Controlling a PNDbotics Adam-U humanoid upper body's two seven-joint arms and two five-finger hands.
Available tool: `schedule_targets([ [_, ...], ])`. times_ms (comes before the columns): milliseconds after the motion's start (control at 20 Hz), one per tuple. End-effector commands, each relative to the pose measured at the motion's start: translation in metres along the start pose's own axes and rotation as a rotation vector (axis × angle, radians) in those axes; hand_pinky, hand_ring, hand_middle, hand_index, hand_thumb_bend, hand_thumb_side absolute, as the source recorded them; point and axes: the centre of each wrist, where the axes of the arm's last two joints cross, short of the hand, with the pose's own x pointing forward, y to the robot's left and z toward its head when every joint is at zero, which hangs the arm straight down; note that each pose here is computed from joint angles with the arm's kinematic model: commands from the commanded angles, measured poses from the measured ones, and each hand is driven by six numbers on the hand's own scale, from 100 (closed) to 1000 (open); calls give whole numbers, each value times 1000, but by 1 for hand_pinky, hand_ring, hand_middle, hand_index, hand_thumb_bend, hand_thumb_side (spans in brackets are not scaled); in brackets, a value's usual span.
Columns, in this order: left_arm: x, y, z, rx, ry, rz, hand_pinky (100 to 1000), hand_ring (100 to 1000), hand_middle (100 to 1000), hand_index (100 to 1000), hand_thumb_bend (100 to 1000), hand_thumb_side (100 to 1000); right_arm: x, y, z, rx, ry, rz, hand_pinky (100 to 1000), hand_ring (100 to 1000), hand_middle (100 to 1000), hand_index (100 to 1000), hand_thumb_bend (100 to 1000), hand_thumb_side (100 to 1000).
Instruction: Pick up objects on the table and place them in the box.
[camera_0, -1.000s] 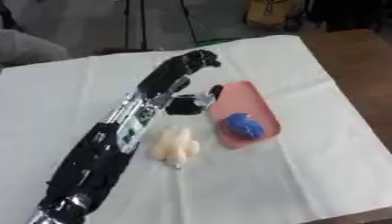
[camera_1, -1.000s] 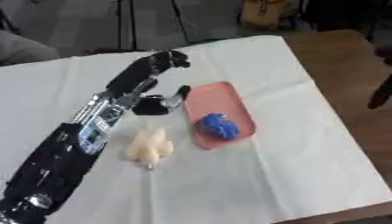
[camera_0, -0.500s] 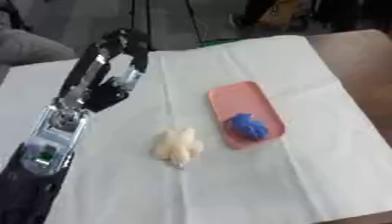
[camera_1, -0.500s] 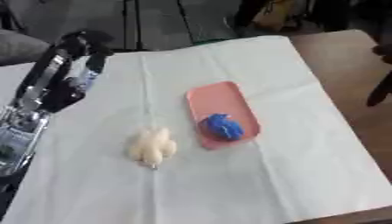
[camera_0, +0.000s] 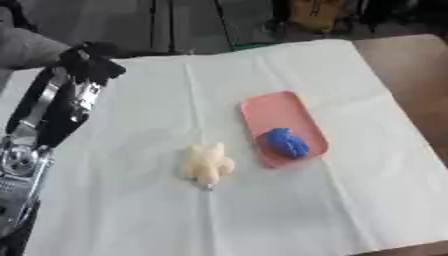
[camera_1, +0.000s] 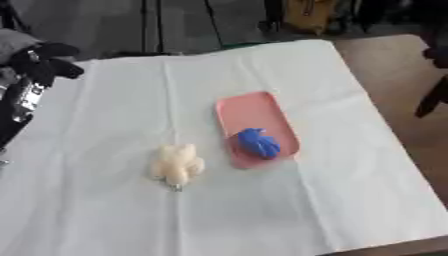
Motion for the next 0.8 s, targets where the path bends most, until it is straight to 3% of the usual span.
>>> schedule_targets([
  [50,6,9,0,26,-16,-22,721,694,770,829,182,824,6,-5,-2,-4,-10,31,377,392,749,688,100,699],
  [800,6,8,3,37,-9,-5,720,690,761,826,176,831,6,-6,-3,-6,-12,31,377,393,749,688,100,699],
])
